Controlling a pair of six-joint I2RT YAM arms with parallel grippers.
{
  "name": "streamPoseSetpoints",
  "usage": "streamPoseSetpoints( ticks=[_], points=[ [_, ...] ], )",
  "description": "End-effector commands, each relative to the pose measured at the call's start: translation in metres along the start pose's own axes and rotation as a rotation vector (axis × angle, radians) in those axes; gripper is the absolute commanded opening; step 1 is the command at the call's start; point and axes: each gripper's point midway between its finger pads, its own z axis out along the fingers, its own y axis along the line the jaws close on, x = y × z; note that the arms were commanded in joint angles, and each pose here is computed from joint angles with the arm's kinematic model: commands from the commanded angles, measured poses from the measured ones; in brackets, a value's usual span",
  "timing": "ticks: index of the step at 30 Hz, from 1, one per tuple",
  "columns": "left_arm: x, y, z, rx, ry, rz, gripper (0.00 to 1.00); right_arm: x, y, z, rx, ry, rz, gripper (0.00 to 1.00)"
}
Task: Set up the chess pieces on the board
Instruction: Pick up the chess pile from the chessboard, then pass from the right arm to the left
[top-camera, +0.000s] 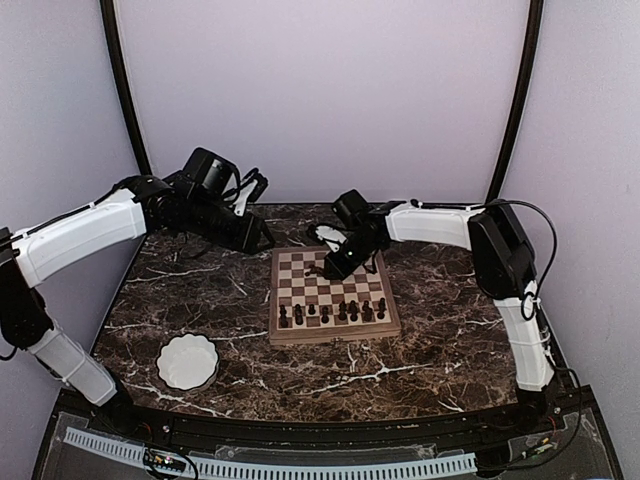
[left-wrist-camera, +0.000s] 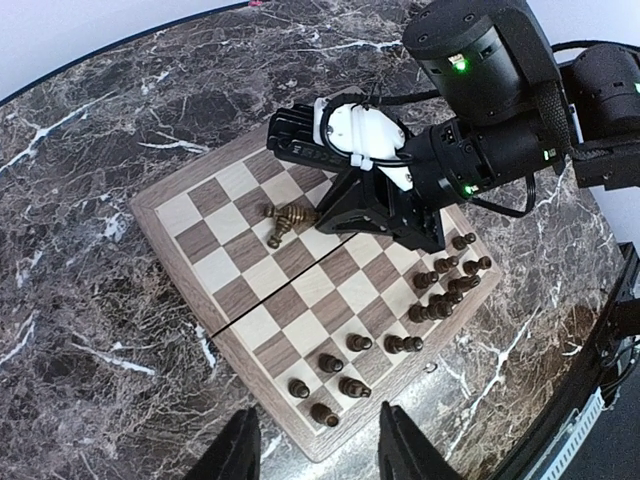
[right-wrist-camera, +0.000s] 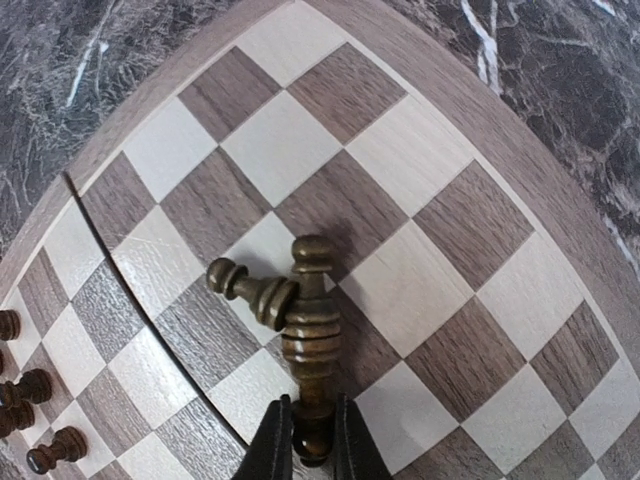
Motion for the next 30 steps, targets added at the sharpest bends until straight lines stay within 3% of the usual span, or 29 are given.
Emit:
streamPoseSetpoints(
  ticks=[1,11,20,30],
  points=[
    [-0.006,-0.003,0.017,0.063,-0.009,-0.057,0.43,0.018,0.017,-0.005,-0.052,0.043,0.013,0.05],
    [-0.004,0.001,0.071,0.238,0.025,-0.229,0.43,-0.002,0.04,-0.052,-0.085,-0.063,0.015,0.02],
    [-0.005,0.011,0.09,0.464,-0.102,-0.424,0.46,-0.015,0.054,-0.077,-0.154,-0.151,0.104,0.01],
    [-0.011,-0.001,0.09,0.656,-0.228,-0.427,0.49,-0.043,0.061,-0.113,-0.236,-0.256,0.176,0.01]
  ],
)
